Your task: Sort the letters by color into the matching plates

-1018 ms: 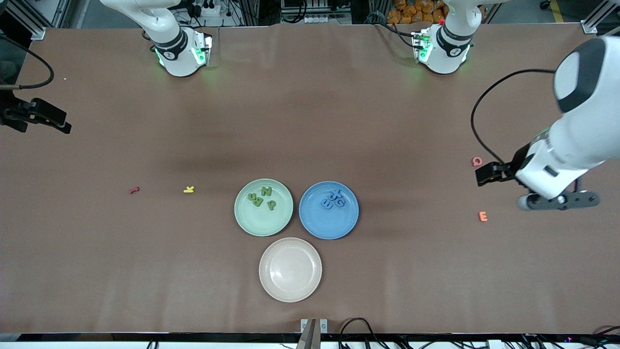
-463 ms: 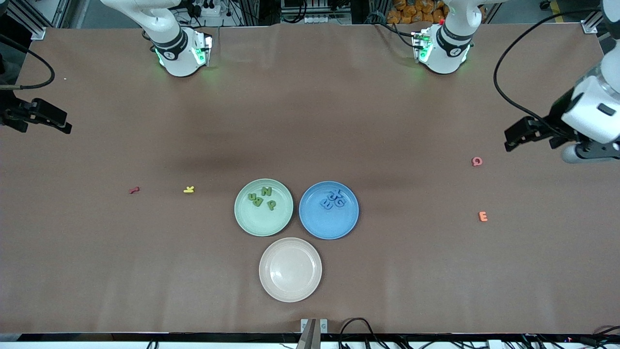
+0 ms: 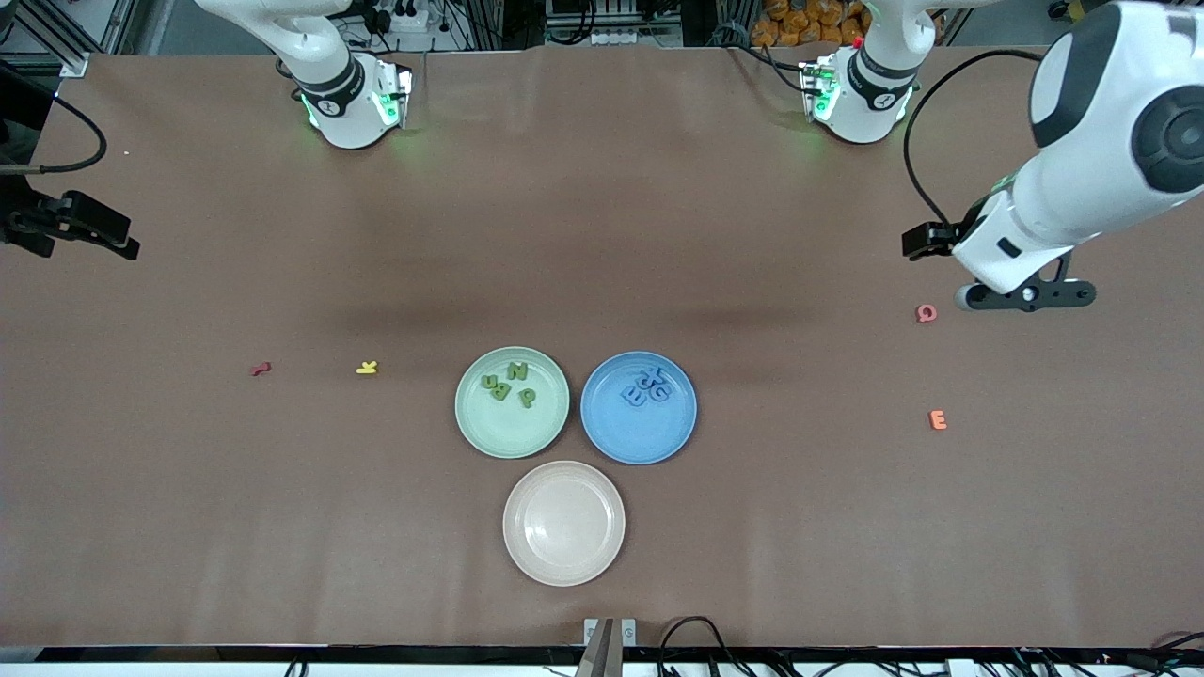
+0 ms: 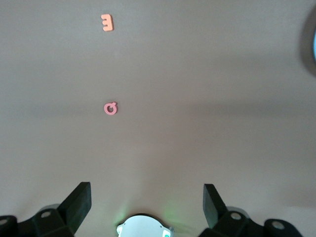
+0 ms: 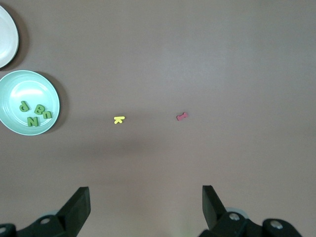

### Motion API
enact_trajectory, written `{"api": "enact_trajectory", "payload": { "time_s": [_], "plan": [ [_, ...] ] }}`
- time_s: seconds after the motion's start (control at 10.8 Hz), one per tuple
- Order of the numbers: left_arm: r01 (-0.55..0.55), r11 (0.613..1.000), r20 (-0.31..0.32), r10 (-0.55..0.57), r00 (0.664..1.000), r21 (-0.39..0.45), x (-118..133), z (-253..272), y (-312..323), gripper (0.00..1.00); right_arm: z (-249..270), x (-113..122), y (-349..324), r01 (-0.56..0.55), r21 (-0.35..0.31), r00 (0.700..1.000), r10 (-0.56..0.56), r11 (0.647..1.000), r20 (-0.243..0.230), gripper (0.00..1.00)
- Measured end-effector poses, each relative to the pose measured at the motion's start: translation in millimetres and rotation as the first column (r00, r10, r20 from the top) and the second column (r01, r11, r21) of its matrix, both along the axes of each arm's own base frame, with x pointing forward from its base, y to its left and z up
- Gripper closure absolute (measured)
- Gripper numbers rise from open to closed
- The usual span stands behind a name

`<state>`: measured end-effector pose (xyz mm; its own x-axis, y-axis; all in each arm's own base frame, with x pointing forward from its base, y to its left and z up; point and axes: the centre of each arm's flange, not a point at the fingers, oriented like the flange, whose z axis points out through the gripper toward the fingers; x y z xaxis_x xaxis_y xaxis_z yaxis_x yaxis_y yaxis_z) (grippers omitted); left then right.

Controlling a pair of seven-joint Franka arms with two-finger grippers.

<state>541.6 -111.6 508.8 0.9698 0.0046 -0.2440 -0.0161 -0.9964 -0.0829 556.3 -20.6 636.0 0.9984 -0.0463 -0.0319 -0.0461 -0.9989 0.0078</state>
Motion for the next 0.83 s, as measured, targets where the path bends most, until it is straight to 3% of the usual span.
{"api": "enact_trajectory", "payload": {
  "time_s": [0.19,0.56,0.83],
  "plan": [
    [-0.006,1.000,0.040,0.006,0.999,-0.008,5.4,-8.4,3.1,0.00,0.0,0.0,0.0,0.000,0.000,1.000,0.000,1.000,0.000,0.00],
    [-0.012,0.999,0.277,0.026,0.960,-0.053,29.7,34.9,20.7,0.00,0.0,0.0,0.1,0.000,0.000,1.000,0.000,1.000,0.000,0.00],
    [0.012,0.998,0.340,0.010,0.940,-0.062,33.5,65.9,20.2,0.00,0.0,0.0,0.2,0.000,0.000,1.000,0.000,1.000,0.000,0.00]
  ]
}}
